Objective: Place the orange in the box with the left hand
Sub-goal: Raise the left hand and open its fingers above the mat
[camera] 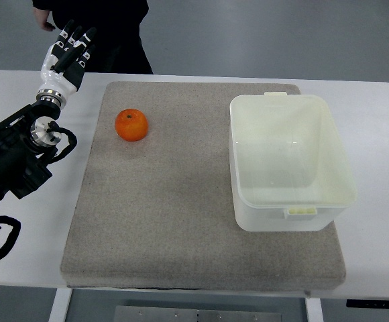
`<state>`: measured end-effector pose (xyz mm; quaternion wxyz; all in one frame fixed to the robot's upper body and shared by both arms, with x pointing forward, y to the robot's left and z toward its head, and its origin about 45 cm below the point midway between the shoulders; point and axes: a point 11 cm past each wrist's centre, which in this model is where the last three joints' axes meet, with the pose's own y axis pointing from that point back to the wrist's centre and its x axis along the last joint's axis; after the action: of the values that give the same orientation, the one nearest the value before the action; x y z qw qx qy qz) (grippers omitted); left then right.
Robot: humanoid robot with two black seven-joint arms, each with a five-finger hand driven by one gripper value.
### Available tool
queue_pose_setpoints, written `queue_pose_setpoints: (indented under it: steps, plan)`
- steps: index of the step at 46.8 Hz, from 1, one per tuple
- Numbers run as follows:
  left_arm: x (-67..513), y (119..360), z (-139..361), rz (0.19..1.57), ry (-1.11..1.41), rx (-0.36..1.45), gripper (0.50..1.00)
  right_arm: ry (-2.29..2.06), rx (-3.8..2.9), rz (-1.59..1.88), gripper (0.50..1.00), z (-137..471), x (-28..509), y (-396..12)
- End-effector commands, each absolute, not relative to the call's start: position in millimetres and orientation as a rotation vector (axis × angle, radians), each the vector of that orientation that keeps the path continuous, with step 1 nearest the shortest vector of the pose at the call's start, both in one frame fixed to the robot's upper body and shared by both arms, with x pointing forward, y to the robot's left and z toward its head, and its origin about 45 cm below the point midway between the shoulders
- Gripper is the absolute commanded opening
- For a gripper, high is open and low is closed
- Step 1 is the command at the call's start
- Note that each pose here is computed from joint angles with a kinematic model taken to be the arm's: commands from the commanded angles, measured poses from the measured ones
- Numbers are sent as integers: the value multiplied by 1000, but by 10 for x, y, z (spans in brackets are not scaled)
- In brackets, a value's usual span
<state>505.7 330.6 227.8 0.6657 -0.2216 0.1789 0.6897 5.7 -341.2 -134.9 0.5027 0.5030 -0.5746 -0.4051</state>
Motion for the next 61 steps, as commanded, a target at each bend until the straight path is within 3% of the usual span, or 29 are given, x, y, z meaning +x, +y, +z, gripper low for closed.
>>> queue_pose_setpoints:
  steps: [1,36,44,61]
  plan:
    - [5054,3307,2272,1558,402,-497,994,-1388,1215,-979,926,-1349,57,-3412]
    - [5075,3284,2310,1554,397,-496,994,-1388,1215,-979,926,-1349,57,-3412]
    - [5072,3432,2377,1572,370,-493,994,-1388,1215,-979,926,-1349,57,-3412]
    - [5097,3482,2471,1567,340,-480,994,-1388,1215,-979,926,-1349,57,-3412]
